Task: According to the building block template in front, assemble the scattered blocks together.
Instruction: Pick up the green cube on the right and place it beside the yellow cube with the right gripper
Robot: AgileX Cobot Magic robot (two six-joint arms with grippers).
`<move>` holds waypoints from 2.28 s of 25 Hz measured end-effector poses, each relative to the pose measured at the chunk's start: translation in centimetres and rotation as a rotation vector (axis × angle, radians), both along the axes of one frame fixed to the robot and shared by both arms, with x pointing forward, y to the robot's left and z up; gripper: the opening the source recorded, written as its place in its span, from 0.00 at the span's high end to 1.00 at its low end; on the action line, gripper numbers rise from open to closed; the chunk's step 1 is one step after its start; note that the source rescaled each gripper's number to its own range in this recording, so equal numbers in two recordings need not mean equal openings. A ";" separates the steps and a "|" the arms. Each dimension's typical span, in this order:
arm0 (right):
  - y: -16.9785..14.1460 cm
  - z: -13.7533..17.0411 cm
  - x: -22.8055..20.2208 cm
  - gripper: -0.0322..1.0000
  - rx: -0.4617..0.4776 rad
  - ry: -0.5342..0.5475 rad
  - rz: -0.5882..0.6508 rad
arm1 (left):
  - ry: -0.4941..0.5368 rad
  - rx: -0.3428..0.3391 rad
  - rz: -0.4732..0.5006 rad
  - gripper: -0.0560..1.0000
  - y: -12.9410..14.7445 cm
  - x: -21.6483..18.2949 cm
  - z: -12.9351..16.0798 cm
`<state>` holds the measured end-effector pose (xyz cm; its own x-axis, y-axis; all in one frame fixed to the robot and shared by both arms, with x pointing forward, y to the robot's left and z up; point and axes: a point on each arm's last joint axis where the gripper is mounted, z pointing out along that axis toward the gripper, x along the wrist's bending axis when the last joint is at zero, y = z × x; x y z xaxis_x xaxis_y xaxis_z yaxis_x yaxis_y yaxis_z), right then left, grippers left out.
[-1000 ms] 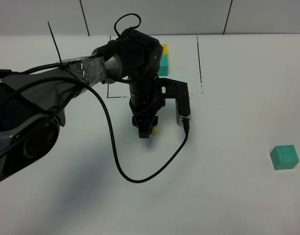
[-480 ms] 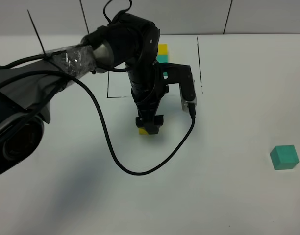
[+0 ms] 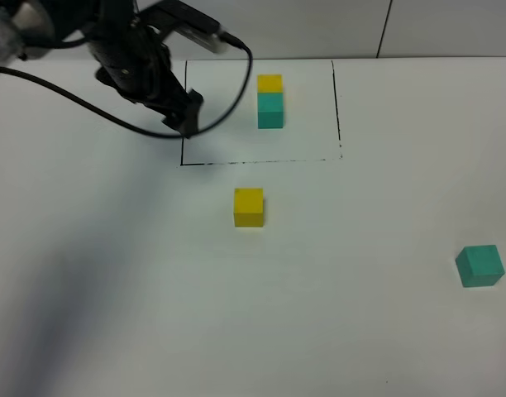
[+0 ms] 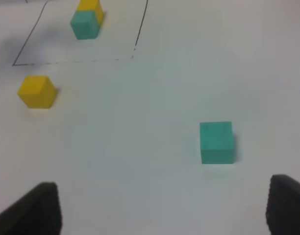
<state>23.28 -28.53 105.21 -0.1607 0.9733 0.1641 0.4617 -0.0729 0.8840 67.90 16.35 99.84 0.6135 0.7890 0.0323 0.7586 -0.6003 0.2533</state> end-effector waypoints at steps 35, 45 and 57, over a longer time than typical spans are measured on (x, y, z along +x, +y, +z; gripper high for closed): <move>0.0 0.0 0.0 0.29 0.001 0.000 0.001 | -0.312 -0.065 0.627 0.13 13.9 -35.5 7.6; 0.0 0.0 0.0 0.29 0.001 0.000 0.001 | -0.570 -0.236 0.509 0.14 13.8 -42.4 5.9; 0.0 0.0 0.0 0.29 0.001 0.000 0.000 | -0.685 -0.303 0.460 0.20 13.7 -44.9 4.7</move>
